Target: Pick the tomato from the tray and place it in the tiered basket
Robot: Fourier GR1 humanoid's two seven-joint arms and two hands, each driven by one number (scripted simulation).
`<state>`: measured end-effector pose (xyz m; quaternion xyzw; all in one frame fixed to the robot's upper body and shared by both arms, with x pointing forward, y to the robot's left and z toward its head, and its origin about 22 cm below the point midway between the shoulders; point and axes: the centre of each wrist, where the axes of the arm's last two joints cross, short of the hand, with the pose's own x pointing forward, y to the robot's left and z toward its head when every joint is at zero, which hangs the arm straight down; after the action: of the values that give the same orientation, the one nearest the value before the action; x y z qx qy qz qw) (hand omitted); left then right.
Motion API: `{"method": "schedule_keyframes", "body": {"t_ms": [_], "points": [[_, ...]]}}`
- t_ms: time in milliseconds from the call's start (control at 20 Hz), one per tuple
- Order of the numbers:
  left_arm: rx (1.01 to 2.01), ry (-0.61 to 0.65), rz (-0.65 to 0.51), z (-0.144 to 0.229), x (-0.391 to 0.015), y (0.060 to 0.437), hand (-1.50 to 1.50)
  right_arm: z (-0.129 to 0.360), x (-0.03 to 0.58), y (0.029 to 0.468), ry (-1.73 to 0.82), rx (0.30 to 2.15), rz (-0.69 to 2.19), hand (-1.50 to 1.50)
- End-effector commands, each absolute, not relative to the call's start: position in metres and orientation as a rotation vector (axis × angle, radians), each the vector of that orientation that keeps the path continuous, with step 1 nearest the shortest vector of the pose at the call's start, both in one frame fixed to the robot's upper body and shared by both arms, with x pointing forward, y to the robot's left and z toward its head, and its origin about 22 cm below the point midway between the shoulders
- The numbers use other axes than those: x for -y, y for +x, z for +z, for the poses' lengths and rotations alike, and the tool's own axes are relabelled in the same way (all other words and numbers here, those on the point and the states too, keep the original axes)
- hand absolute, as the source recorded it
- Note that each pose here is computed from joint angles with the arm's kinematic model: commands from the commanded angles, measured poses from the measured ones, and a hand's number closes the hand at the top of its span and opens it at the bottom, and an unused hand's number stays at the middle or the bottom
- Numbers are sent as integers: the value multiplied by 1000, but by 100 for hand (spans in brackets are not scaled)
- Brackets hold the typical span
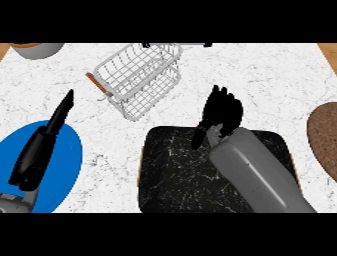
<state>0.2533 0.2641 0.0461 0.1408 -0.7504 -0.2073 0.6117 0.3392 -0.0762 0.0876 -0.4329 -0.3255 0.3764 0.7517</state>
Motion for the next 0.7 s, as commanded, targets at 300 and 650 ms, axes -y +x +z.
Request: {"method": "schedule_keyframes", "body": {"t_ms": [300,650], "points": [[1720,344,-465,46,-267,259,0,71,67,334,-983,359,828,-150],[1744,333,-479,54,-267,254,0,73,74,330,-1072,375,789,-150]]}}
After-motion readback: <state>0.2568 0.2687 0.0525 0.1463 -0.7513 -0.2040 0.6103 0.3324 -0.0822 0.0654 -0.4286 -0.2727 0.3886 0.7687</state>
